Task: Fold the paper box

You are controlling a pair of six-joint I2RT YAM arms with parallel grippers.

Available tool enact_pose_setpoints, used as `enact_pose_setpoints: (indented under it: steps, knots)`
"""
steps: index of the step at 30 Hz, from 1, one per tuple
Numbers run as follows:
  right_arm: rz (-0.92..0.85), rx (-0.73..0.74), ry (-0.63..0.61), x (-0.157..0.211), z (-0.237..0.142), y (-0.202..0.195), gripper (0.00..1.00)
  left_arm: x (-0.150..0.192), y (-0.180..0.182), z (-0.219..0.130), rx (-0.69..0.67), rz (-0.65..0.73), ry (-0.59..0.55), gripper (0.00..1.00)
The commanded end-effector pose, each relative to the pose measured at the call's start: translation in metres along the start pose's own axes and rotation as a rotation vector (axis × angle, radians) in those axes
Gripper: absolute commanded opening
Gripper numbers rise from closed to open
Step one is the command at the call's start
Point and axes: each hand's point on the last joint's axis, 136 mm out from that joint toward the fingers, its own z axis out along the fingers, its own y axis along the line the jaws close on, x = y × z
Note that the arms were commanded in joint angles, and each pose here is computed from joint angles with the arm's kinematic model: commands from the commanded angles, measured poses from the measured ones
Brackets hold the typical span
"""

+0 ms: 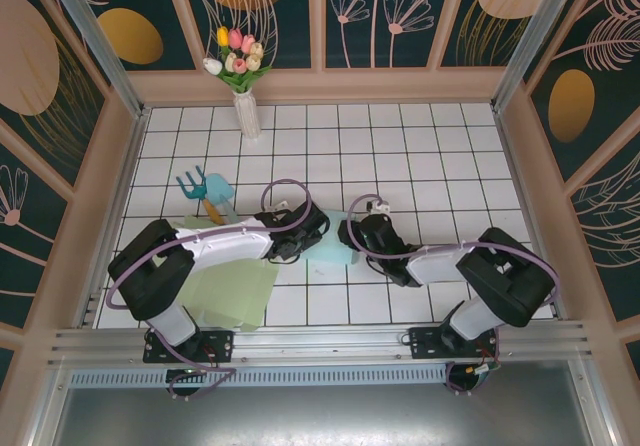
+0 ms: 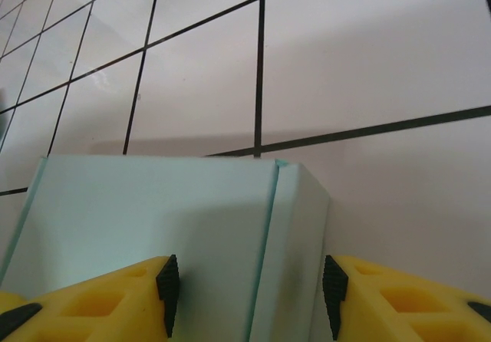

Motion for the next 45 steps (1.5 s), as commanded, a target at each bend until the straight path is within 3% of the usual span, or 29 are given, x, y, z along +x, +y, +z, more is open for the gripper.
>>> enact_pose_setpoints:
  steps: [1,17,25,45]
  knots:
    - [-0.058,0.099,0.09,0.027,-0.011,-0.025,0.56,0.017,0.044,0.025,-0.157,0.021,0.041,0.62]
    - [-0.008,-0.024,0.057,0.027,-0.051,-0.001,0.53,0.016,0.052,0.027,-0.175,0.027,0.023,0.61]
    - [0.022,-0.107,0.104,0.038,-0.049,0.013,0.49,0.016,0.054,0.027,-0.179,0.022,0.023,0.61]
    - [0.006,-0.108,0.128,0.046,-0.042,0.012,0.37,0.016,0.055,0.029,-0.187,0.033,0.024,0.61]
